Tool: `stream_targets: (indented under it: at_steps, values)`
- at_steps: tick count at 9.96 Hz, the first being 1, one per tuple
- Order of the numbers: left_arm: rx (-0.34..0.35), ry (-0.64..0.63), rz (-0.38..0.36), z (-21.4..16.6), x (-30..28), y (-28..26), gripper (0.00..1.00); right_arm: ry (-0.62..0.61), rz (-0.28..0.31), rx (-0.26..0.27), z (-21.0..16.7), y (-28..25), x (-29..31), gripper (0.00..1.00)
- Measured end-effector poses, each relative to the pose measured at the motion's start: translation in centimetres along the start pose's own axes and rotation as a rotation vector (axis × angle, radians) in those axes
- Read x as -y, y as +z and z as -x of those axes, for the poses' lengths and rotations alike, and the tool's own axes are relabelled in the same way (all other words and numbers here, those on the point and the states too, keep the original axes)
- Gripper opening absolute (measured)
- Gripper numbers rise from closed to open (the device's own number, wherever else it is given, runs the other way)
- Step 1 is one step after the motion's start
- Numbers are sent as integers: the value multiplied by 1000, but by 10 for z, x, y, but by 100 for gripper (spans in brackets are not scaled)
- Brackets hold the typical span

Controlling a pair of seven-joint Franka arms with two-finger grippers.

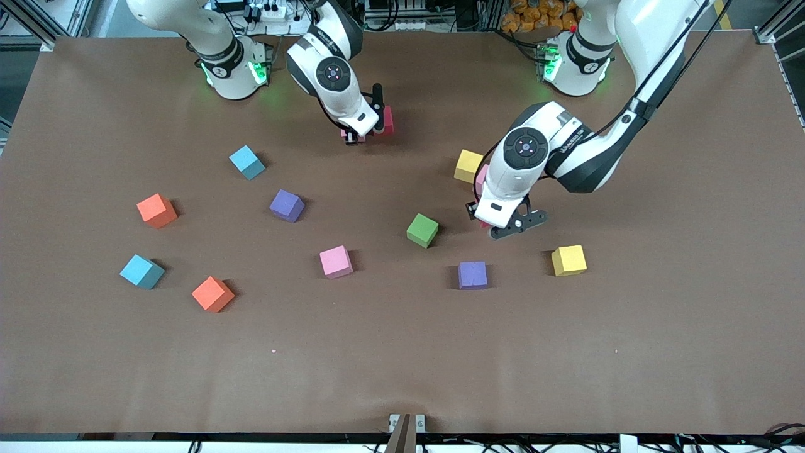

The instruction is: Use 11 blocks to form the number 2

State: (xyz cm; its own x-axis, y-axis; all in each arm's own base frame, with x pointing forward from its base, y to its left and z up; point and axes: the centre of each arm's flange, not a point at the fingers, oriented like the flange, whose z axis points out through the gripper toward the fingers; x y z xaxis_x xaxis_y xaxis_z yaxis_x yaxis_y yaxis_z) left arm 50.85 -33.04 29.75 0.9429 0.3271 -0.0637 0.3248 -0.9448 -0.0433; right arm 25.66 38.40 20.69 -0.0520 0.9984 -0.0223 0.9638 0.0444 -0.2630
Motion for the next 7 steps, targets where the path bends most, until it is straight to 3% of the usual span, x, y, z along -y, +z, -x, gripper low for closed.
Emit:
stream_targets:
  at_steps: [2,4,7]
  values:
    - [0,-1,0,0,0,0,62,-1,-13,8,-1,-1,1,59]
    - [0,-2,0,0,0,0,62,0,-63,18,-8,-12,1,59]
    - [0,-3,0,-1,0,0,62,-21,-73,12,-17,-23,-1,59]
